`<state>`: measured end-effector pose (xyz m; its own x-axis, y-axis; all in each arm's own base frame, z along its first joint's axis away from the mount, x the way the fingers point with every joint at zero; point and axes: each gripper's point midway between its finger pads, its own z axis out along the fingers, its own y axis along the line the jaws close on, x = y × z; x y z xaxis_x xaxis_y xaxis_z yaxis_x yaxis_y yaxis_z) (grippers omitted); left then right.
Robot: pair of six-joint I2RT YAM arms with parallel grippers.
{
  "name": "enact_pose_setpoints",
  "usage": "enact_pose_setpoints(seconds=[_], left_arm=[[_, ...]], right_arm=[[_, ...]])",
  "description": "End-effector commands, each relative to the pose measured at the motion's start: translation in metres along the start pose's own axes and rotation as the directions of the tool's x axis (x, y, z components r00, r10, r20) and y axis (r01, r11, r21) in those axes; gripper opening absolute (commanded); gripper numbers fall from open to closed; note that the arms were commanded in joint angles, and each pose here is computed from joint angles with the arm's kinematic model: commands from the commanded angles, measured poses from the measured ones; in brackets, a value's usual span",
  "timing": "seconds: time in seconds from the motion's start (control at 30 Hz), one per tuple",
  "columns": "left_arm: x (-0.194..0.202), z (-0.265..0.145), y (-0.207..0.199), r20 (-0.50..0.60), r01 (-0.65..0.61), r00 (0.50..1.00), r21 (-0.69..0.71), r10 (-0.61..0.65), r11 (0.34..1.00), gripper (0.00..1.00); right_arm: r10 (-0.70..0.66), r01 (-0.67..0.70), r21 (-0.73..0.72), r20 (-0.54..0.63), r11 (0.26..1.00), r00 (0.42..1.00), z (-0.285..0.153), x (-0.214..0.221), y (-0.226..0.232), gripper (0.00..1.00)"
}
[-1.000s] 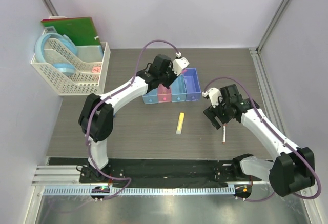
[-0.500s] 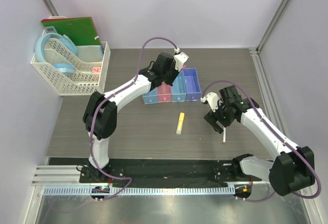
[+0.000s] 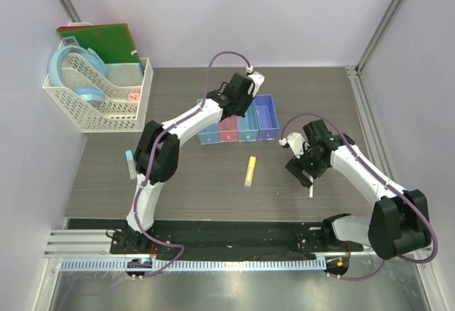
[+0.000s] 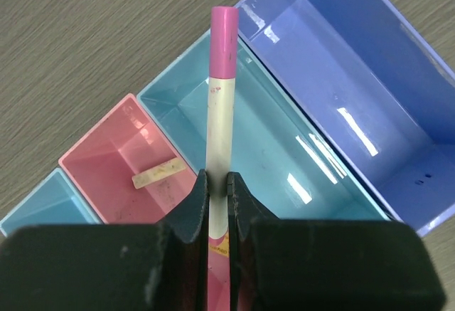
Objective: Sort the stationery into containers
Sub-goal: Place the pen in the storage box, then pick up the stationery from the center of the board.
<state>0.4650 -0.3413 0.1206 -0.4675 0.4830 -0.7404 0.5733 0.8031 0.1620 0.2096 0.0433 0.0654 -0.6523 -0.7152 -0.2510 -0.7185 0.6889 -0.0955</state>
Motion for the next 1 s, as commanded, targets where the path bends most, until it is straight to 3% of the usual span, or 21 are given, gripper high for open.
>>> enact_pose_setpoints(seconds=[0.0, 0.43, 0.8, 0.97], left_arm=[[-0.013, -0.003, 0.003, -0.010, 0.018, 1.000, -0.049, -0.019, 0.999, 0.01], [0.005, -0.002, -0.015, -0.089, 0.027, 0.996, -0.028, -0.030, 0.999, 0.02], [0.021, 0.009, -0.019, -0.146, 0.004, 0.989, -0.036, -0.010, 0.999, 0.12], [0.021, 0.009, -0.018, -0.151, -0.001, 0.989, -0.040, -0.006, 0.999, 0.20]], right_arm=[[0.030, -0.029, 0.047, -0.025, 0.999, 0.999, -0.004, 0.012, -0.010, 0.85], [0.044, -0.045, -0.016, -0.085, 0.999, 0.995, 0.011, 0.030, -0.004, 0.83], [0.046, -0.058, -0.093, -0.124, 0.994, 0.991, 0.030, 0.028, 0.003, 0.76], [0.049, -0.061, -0.097, -0.115, 0.993, 0.992, 0.035, 0.027, 0.003, 0.65]])
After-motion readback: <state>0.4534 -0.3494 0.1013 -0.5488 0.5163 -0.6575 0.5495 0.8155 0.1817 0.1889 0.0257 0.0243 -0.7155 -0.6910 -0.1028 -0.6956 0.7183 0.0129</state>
